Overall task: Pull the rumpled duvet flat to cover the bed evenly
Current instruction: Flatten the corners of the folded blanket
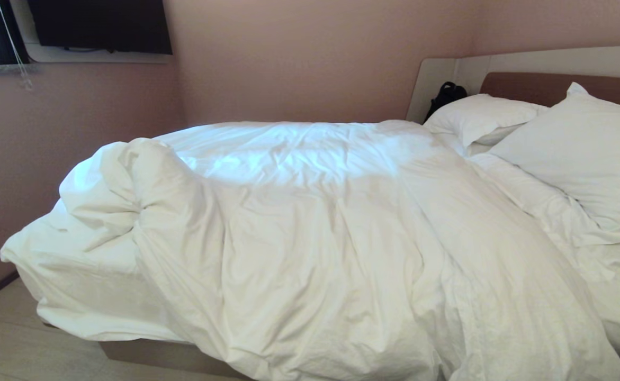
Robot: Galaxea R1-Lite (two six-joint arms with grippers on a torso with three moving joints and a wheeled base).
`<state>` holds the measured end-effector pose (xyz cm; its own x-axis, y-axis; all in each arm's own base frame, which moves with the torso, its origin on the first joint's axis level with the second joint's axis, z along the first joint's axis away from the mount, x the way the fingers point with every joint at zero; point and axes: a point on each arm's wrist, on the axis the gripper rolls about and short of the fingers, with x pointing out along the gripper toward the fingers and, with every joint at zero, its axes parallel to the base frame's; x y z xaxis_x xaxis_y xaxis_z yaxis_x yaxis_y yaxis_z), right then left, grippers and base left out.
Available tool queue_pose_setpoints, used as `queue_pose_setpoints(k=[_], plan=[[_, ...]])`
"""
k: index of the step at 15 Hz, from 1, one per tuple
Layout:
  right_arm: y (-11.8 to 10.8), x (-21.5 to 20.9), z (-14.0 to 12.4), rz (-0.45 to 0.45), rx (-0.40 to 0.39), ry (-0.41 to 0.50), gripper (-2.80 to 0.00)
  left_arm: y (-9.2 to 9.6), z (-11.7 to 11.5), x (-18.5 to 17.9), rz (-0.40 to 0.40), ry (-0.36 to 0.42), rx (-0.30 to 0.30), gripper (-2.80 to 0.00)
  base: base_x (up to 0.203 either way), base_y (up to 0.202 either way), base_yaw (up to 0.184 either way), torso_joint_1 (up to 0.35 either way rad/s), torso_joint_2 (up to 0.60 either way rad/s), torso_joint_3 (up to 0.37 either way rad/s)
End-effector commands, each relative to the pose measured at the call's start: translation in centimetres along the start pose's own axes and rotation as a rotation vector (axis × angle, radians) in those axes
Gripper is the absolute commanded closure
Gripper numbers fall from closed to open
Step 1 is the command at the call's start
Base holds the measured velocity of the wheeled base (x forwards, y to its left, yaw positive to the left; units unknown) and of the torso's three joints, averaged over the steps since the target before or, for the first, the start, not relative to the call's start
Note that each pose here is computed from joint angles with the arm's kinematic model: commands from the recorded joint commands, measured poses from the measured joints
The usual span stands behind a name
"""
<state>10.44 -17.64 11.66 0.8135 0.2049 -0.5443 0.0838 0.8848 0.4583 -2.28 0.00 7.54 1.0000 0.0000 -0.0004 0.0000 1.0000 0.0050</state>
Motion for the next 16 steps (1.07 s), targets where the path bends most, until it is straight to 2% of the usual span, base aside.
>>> queue_pose_setpoints(k=[1,3,5,7,8,11,14,16], plan=[[5.0,-1.2,1.2,0.041,-0.117,-0.011,-2.8,0.0,0.0,0.0,0.0,0.0,0.0,0.0,0.0,0.0,0.0,0.0,0.0,0.0],[9.8,-1.3,3.2,0.149,-0.189,0.02,-2.8,0.0,0.0,0.0,0.0,0.0,0.0,0.0,0.0,0.0,0.0,0.0,0.0,0.0],[14.1,-1.4,5.5,0.242,-0.203,0.059,-2.8,0.0,0.0,0.0,0.0,0.001,0.0,0.0,0.0,0.0,0.0,0.0,0.0,0.0],[17.6,-0.7,7.1,0.265,-0.205,0.119,-2.8,0.0,0.0,0.0,0.0,0.0,0.0,0.0,0.0,0.0,0.0,0.0,0.0,0.0],[19.0,0.2,7.8,0.244,-0.199,0.145,0.0,0.0,0.0,0.0,0.0,0.0,0.0,0.0,0.0,0.0,0.0,0.0,0.0,0.0],[22.2,4.0,9.6,0.12,-0.192,0.138,0.0,0.0,0.0,0.0,0.0,0.0,0.0,0.0,0.0,0.0,0.0,0.0,0.0,0.0],[24.8,8.4,10.1,-0.051,-0.265,0.098,0.0,0.0,0.0,0.0,0.0,0.0,0.0,0.0,0.0,0.0,0.0,0.0,0.0,0.0],[26.1,11.6,10.1,-0.199,-0.302,0.082,0.0,0.0,0.0,0.0,0.0,0.0,0.0,0.0,0.0,0.0,0.0,0.0,0.0,0.0]])
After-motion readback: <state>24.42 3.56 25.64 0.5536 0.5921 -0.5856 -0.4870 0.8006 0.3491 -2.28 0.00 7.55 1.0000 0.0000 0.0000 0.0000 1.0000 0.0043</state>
